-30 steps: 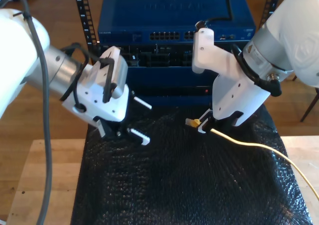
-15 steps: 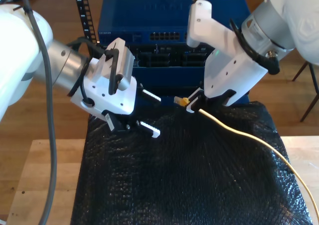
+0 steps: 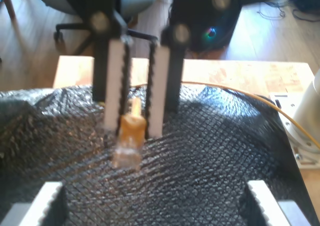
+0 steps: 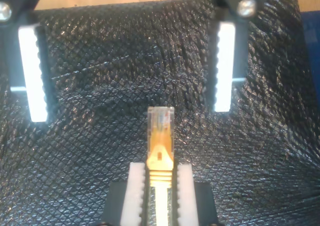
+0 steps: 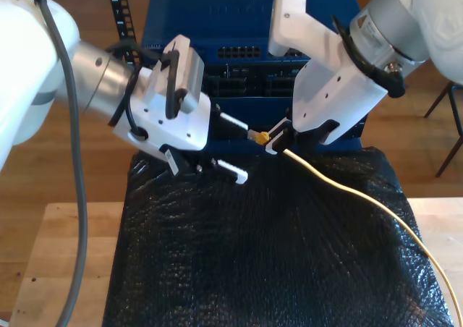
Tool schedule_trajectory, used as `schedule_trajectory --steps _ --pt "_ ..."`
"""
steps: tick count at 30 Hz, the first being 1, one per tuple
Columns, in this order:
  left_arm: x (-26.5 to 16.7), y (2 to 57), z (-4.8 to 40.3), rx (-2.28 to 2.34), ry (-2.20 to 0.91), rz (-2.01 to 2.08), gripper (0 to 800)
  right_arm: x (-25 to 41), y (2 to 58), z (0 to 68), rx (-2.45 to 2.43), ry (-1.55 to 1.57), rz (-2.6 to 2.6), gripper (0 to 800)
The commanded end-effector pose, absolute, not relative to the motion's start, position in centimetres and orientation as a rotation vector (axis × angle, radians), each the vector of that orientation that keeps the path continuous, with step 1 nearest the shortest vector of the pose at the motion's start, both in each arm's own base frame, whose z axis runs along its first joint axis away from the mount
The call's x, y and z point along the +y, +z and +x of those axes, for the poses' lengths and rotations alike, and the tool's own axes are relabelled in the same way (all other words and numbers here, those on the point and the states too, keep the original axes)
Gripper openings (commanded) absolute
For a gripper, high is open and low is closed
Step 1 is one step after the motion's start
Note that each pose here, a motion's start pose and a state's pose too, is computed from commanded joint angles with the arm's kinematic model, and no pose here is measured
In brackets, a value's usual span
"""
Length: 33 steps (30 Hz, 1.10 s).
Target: Grab the cable and plug it in
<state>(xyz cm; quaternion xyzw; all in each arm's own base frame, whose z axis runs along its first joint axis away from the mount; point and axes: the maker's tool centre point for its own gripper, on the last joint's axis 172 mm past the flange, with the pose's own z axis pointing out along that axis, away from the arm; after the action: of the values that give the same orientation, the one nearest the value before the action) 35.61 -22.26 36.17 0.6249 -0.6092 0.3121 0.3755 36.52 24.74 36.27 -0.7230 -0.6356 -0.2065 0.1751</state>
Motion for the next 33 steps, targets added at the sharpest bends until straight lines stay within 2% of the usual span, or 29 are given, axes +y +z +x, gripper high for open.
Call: schedule_trajectory --steps 16,21,24,33 --pt "-22.79 37.08 35.81 -1.522 0.827 1.582 754 24.97 36.47 36.33 -1.798 -0.591 -2.041 8" --pt "-22.79 37.05 35.88 -1.519 0.828 1.582 683 25.03 36.47 36.29 -1.799 -0.591 -2.039 8" --pt "-22.81 37.05 35.79 -1.519 0.827 1.581 580 25.01 36.46 36.25 -1.799 -0.591 -2.039 8" --pt "-22.85 37.06 35.83 -1.517 0.829 1.579 474 25.06 36.39 36.19 -1.800 -0.588 -2.038 8"
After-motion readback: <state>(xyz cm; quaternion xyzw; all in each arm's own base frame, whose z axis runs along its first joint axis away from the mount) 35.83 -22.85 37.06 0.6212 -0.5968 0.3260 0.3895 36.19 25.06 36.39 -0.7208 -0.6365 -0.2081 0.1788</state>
